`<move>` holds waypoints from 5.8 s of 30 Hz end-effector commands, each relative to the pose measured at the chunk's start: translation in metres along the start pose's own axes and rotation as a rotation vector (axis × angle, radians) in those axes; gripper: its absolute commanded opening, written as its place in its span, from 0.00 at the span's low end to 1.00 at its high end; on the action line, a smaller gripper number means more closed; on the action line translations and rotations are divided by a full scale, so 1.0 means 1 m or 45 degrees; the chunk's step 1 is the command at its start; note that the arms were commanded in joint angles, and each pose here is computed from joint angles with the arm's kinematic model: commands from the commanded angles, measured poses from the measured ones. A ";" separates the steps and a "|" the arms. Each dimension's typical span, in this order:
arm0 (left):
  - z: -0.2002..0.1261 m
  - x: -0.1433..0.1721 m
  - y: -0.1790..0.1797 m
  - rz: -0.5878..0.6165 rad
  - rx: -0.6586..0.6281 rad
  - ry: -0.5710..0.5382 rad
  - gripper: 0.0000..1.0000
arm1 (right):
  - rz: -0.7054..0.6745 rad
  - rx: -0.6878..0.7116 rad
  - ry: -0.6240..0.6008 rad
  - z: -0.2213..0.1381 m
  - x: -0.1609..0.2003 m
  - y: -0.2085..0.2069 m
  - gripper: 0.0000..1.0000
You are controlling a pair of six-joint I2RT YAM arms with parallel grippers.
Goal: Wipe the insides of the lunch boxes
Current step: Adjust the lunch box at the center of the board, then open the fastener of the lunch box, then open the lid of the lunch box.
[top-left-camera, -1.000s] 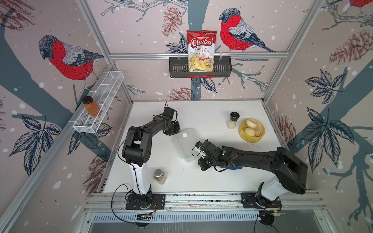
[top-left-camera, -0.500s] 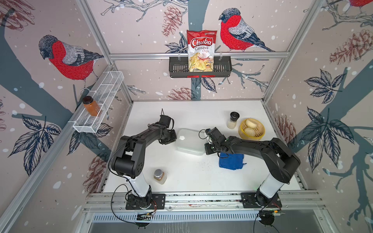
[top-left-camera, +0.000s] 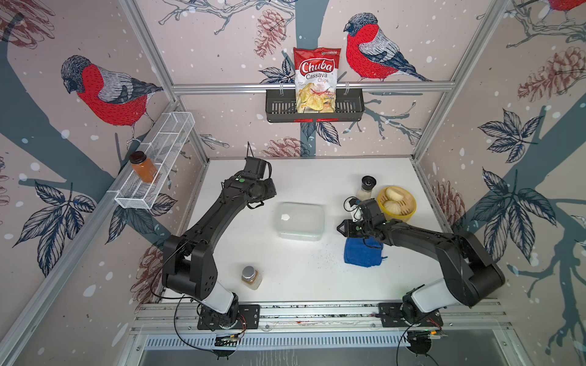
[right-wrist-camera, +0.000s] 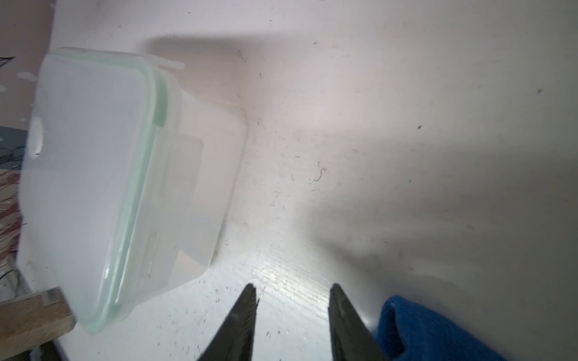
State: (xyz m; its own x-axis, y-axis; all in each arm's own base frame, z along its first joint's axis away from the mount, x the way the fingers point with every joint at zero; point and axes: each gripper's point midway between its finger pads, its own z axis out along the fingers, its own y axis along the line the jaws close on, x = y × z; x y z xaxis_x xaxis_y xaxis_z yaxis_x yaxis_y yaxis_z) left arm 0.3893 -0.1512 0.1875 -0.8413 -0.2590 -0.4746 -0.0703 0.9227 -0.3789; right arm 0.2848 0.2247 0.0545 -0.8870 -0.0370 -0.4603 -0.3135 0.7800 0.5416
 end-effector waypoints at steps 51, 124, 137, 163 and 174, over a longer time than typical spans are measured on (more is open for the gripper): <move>0.105 0.148 -0.018 0.059 0.066 0.531 0.22 | 0.378 -1.172 -0.142 0.011 -0.036 0.081 0.38; 0.057 0.114 -0.029 0.069 0.195 0.391 0.23 | 0.164 -0.760 -0.123 0.025 -0.020 0.084 0.47; 0.079 0.132 -0.016 0.037 0.149 0.461 0.21 | 0.201 -0.880 -0.180 0.027 -0.030 0.086 0.48; 0.083 0.135 -0.012 0.037 0.128 0.470 0.21 | 0.235 -0.774 -0.166 0.022 -0.028 0.074 0.26; 0.083 0.135 -0.012 0.040 0.130 0.468 0.21 | 0.174 -0.538 -0.111 0.038 -0.029 0.062 0.17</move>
State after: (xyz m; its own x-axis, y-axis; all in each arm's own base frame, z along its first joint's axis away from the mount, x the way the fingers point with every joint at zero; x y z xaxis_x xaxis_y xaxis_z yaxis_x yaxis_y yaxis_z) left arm 0.3494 -0.2456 0.0930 -0.9478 -0.1069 -0.3005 0.0849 0.8235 -0.5609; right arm 0.3052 0.3003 0.0871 -0.9001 0.1398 -0.4125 -0.3299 0.3995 0.8553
